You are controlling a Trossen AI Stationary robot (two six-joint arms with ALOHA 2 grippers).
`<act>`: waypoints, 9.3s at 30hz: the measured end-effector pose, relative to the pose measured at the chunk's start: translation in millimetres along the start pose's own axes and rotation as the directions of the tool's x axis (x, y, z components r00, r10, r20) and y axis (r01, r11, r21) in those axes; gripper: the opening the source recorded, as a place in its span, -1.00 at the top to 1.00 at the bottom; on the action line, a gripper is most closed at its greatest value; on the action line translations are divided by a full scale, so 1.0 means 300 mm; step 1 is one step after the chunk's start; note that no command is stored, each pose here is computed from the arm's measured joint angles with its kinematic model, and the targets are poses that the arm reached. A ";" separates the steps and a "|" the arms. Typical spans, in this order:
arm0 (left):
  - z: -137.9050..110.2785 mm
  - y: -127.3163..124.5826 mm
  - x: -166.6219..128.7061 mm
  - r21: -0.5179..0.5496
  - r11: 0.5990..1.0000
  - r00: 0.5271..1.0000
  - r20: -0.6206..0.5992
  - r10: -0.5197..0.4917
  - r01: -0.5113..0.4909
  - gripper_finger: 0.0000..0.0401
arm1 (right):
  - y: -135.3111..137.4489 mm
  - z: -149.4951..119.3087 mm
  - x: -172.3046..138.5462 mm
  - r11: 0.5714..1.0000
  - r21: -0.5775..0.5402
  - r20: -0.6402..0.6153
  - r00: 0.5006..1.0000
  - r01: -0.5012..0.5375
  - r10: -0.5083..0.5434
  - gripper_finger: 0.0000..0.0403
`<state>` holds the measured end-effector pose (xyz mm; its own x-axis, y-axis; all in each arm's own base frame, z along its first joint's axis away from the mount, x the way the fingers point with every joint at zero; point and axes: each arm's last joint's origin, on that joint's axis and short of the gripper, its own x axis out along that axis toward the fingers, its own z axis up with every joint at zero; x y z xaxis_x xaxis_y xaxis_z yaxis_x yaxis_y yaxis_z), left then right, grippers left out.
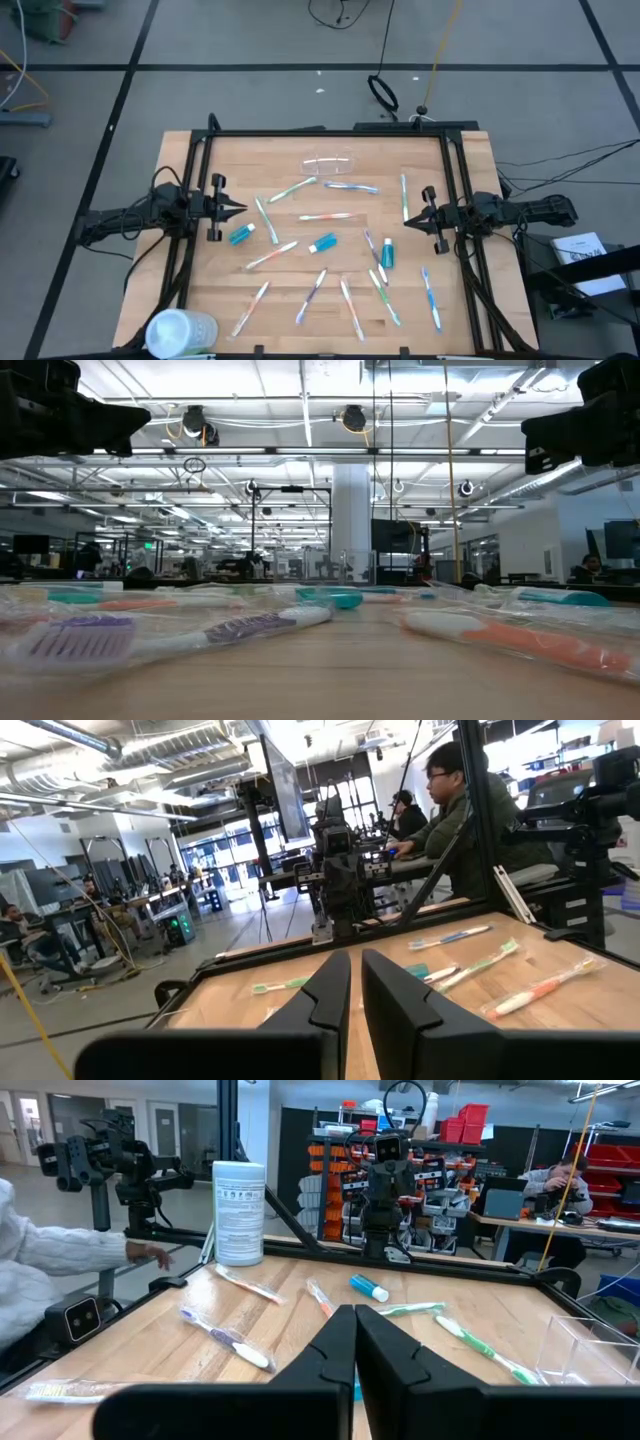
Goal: Pick & Place toothbrushing station
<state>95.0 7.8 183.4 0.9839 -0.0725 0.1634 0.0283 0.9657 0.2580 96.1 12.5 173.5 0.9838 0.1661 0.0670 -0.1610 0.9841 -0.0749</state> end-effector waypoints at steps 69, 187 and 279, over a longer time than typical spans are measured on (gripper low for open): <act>0.015 0.001 0.000 -0.519 0.854 0.999 0.047 -0.008 0.031 0.81 | -0.011 0.014 -0.001 0.993 0.055 0.039 0.993 0.106 -0.108 1.00; -0.336 0.237 0.684 -0.147 0.825 0.363 -0.929 0.074 -0.546 0.97 | -0.157 -0.170 0.262 0.823 0.147 -0.331 0.811 0.549 -0.482 1.00; 0.131 0.210 0.463 -0.057 0.840 0.392 -0.900 0.191 -0.540 -0.06 | -0.154 -0.183 0.257 0.824 0.133 -0.370 0.799 0.551 -0.475 0.74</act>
<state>226.4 48.7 259.8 0.5501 0.3805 -0.7434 -0.4972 0.8645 0.0746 183.8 -23.5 127.4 0.8911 -0.3577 -0.2792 0.3991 0.9106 0.1071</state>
